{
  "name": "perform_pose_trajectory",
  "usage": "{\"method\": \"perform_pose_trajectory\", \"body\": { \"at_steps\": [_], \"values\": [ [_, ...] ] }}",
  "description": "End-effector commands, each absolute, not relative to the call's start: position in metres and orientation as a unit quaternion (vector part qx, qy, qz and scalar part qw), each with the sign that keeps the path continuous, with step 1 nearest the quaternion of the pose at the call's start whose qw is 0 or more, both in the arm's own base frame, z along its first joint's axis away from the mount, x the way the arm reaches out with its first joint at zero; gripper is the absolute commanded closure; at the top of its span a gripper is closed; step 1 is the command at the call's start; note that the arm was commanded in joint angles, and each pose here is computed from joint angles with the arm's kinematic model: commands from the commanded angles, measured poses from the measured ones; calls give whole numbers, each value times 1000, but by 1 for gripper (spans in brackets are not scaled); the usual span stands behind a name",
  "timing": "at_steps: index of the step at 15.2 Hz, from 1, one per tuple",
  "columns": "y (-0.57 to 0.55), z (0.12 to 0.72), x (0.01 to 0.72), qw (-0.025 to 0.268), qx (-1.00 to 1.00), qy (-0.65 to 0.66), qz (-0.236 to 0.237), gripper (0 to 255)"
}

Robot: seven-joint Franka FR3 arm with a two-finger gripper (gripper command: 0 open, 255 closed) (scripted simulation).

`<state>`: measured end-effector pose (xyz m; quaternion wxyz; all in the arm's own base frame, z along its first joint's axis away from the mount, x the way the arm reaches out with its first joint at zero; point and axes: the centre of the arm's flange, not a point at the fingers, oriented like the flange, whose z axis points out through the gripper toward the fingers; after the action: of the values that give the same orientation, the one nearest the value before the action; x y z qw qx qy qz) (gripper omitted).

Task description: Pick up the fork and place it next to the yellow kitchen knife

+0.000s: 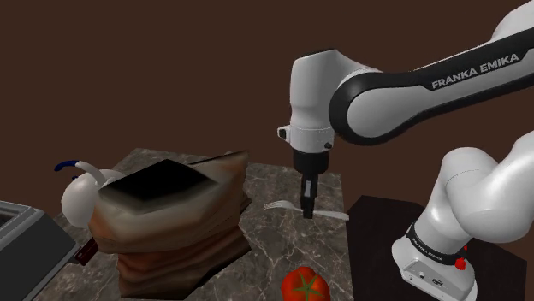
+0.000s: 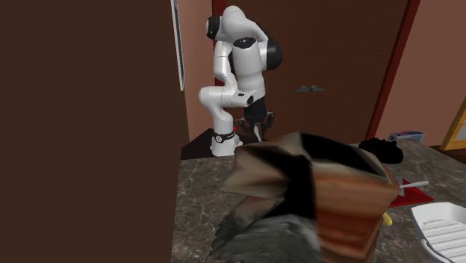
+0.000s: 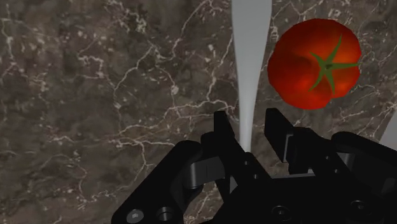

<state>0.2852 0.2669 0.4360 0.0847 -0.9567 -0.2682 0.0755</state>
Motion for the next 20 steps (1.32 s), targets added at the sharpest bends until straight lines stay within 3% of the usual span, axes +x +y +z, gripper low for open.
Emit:
{"method": "perform_pose_trajectory", "body": {
  "at_steps": [1, 15, 20],
  "values": [
    [293, 436, 271, 85, -957, -268, 76, 255],
    [463, 436, 183, 85, -957, -268, 76, 255],
    [463, 410, 183, 85, -957, -268, 76, 255]
  ]
}}
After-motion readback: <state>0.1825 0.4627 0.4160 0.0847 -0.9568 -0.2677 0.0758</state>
